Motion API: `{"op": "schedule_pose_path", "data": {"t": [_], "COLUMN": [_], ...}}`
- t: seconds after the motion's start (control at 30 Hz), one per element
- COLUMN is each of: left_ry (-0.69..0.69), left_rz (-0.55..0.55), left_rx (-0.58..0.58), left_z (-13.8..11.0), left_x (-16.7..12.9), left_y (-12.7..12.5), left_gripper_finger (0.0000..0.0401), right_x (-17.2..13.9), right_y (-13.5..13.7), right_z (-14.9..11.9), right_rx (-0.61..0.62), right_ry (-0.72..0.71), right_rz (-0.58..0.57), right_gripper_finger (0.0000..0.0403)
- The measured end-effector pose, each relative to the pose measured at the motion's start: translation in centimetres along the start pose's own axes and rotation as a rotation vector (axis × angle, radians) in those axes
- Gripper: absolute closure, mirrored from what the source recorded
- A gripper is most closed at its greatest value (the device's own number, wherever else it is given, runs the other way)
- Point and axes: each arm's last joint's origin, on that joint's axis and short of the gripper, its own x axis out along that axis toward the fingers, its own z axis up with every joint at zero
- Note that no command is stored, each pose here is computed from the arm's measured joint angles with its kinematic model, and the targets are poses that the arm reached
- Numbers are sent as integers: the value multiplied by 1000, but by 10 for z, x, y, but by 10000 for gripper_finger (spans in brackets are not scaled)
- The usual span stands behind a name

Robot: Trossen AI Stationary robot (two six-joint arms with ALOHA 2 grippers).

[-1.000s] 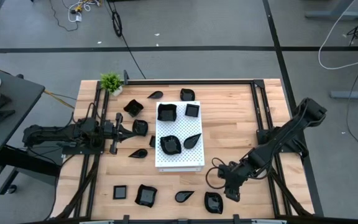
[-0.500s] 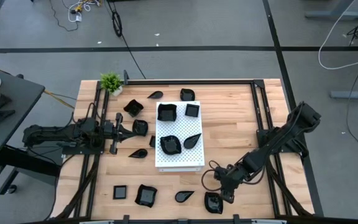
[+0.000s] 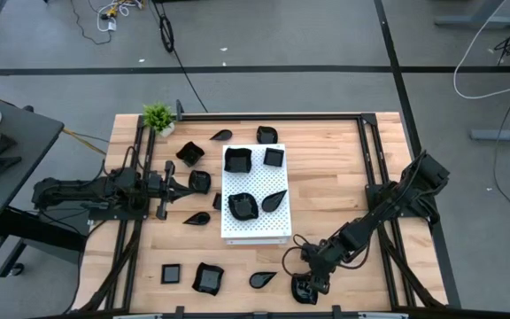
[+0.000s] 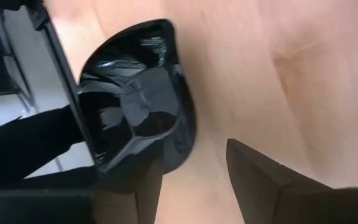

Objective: Pick & Place Mini shaped plates
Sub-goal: Stack the black leaf shaped plate on top of the other black leaf shaped plate on the shelf

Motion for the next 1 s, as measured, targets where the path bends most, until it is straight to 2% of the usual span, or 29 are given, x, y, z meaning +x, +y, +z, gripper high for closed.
{"op": "schedule_pose_path", "data": {"t": [0.33,0.8,1.0], "left_ry": [0,0,0], "left_rz": [0,1,0], "left_rx": [0,0,0], "left_z": [0,0,0], "left_x": [0,0,0], "left_y": [0,0,0], "left_gripper_finger": [380,380,380], "right_x": [1,1,14], "right_y": [4,3,-1], "right_z": [2,3,5], "right_rx": [-4,3,7], "right_ry": [-11,-12,31], "right_rz": [41,39,57], "right_gripper_finger": [232,284,304]}}
